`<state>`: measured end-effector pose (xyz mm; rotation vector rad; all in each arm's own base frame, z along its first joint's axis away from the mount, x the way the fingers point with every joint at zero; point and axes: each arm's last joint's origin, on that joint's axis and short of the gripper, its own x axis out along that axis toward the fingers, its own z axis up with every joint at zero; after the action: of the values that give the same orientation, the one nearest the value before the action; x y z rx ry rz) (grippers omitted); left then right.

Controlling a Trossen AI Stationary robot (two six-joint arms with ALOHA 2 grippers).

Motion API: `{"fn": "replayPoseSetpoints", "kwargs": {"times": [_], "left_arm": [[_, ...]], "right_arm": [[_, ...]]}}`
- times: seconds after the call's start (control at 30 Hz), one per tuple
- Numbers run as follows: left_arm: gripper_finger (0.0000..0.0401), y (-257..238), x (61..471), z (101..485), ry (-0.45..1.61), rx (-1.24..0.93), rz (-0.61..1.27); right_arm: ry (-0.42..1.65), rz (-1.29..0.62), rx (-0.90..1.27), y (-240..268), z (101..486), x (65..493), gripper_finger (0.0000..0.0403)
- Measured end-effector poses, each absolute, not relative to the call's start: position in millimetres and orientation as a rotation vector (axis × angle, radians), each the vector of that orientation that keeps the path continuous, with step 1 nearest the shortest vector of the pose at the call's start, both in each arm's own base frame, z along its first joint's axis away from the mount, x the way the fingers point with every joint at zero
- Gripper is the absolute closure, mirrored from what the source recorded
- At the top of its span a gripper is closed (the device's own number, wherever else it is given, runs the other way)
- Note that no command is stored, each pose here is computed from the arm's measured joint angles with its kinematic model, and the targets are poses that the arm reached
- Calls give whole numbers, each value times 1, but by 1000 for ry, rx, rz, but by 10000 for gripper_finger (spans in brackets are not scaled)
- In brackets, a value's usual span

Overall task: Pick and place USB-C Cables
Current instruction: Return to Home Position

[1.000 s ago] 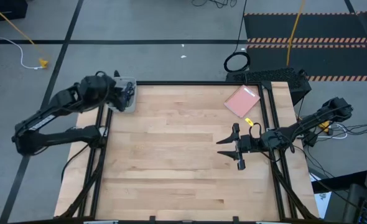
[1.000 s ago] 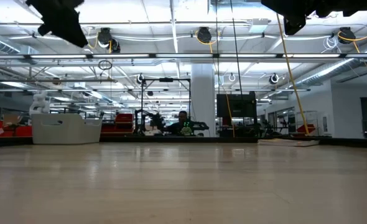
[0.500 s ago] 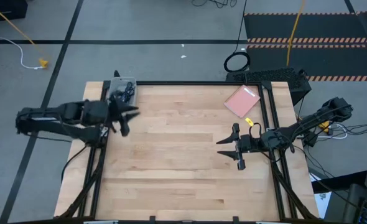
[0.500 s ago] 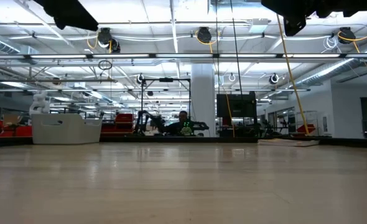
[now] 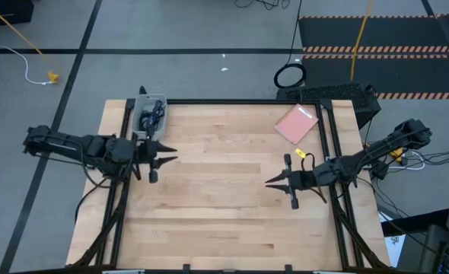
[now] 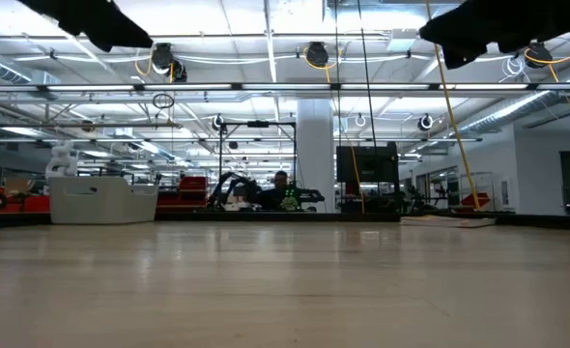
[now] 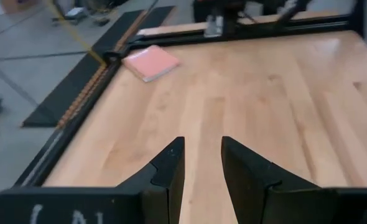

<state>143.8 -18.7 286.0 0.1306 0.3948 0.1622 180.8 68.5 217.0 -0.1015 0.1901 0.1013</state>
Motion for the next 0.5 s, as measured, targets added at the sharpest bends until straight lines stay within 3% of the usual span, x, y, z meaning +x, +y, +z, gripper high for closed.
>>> {"fn": "replayPoseSetpoints", "kwargs": {"times": [0.13, 0.5], "left_arm": [[293, -21, 144, 266, 368, 140, 102], [293, -21, 137, 218, 210, 123, 20]], "right_arm": [[217, 152, -108, 69, 213, 180, 397], [190, 182, -115, 64, 178, 165, 402]]}}
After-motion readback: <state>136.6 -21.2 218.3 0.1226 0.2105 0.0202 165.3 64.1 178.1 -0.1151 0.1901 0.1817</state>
